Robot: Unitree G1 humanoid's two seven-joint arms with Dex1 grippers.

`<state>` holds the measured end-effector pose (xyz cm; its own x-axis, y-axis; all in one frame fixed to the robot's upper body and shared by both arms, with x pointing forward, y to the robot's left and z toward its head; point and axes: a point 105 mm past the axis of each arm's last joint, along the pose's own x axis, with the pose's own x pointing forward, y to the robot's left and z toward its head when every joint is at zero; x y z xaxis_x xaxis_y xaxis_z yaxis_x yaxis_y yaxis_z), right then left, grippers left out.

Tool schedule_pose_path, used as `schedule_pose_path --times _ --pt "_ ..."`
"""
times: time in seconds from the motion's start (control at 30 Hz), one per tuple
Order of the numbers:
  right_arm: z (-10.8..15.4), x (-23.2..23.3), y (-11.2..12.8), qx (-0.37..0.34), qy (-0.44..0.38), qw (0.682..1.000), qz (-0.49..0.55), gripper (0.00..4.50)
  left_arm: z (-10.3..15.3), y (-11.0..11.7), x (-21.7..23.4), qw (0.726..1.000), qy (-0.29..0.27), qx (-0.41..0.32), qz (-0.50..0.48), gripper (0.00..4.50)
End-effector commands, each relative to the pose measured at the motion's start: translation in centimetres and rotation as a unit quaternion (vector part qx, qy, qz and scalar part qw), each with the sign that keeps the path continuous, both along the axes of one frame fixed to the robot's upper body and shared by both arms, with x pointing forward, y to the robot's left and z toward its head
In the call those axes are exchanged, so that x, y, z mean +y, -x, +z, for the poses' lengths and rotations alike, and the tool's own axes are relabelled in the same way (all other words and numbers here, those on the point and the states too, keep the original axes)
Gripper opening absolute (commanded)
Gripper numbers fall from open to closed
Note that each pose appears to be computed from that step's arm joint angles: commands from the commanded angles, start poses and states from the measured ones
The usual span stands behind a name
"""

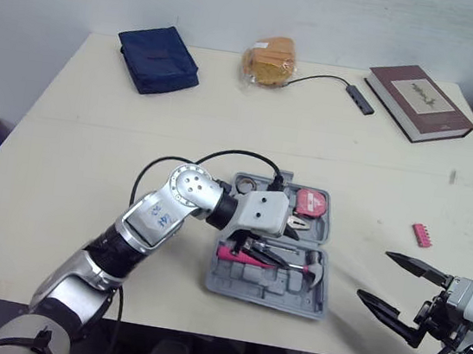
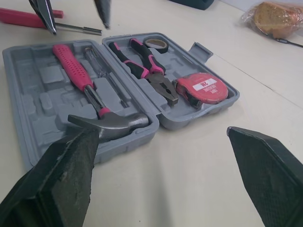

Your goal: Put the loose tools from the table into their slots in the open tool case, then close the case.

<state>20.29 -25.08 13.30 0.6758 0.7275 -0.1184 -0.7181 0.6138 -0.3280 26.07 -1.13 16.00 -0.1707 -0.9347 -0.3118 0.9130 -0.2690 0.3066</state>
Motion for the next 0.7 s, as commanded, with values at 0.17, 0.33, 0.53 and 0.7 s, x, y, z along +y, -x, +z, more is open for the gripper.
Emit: schedule_pose_path --times 0.17,0.33,0.53,0.7 --pt "0.1 0.1 0.0 -0.015 0.004 1.000 0.003 4.50 -2.5 -1.7 0.7 0.999 0.014 -0.011 0.046 0.09" --pt "-0.1 0.1 0.3 -0.011 0.003 1.000 0.003 4.50 -5.4 -1.3 0.8 0.996 -0.025 0.050 0.074 0.09" --pt "-0.3 0.0 0.3 -0.009 0.002 1.000 0.004 4.50 -6.7 -1.8 1.1 0.993 -0.053 0.046 0.098 0.09" --pt "-0.4 0.0 0.2 -0.009 0.002 1.000 0.004 4.50 -7.2 -2.0 1.3 0.990 -0.058 0.057 0.115 0.09"
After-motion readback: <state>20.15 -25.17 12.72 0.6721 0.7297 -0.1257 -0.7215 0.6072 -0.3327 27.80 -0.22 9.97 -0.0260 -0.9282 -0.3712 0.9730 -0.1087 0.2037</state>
